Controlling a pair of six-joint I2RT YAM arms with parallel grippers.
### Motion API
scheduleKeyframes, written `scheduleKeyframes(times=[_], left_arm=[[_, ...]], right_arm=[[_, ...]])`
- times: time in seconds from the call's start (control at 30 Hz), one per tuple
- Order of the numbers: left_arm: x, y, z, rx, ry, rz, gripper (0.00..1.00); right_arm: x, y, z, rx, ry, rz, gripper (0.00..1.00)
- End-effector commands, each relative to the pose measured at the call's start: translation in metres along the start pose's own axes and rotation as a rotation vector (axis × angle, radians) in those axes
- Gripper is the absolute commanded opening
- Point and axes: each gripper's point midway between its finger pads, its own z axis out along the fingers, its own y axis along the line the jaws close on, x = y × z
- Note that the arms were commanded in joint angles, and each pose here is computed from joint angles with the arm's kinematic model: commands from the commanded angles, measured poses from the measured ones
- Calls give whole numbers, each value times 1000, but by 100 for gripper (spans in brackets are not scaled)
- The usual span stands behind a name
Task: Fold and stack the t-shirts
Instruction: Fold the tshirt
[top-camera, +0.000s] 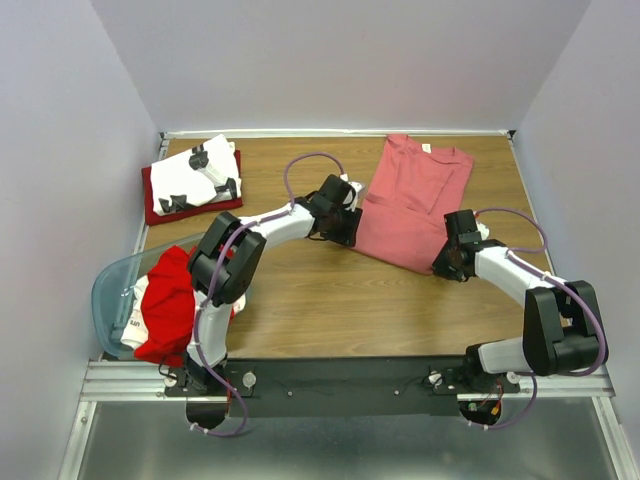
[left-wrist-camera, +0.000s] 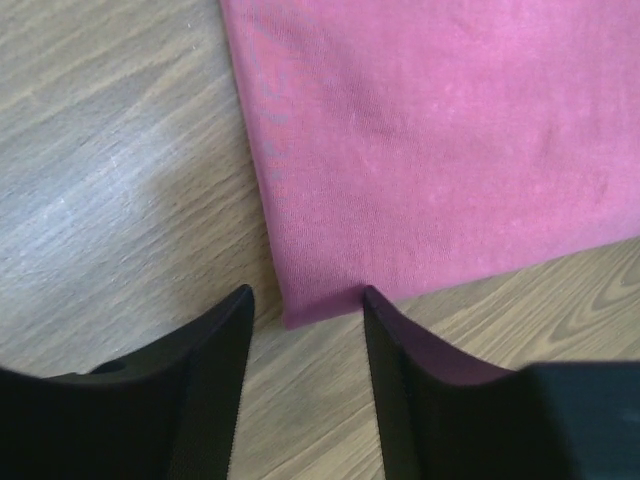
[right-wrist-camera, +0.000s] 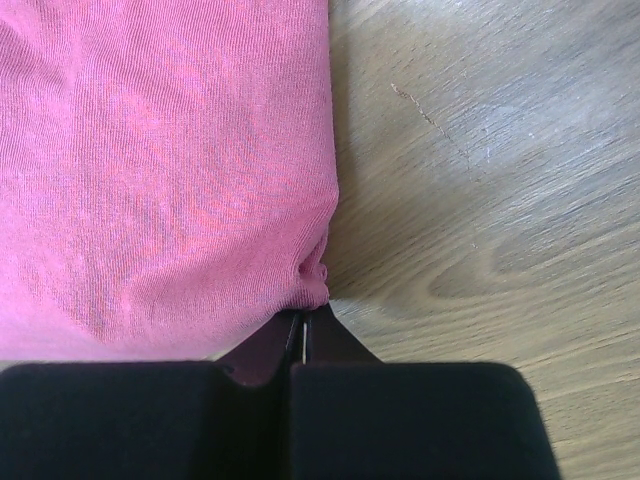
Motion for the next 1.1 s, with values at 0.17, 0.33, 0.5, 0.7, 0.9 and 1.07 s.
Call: scheduleKeyframes(times=[0.17, 0.33, 0.5, 0.7, 0.9, 1.07], left_arm=[[13, 3, 12, -36, 44, 9, 24], [26, 5, 14, -45, 73, 7, 0], [15, 2, 0, -37, 45, 19, 0], [-30, -16, -35, -5, -32, 64, 0], [-25, -24, -62, 28, -25, 90, 0], [-3, -30, -87, 61, -9, 83, 0]], right_arm=[[22, -19, 5, 57, 62, -31, 1], [18, -14, 0, 30, 54, -25, 1], [16, -1, -16, -19, 87, -2, 0], [18, 17, -57, -103, 159, 21, 0], [36, 16, -93, -153, 254, 12, 0], [47, 2, -121, -138, 287, 3, 0]])
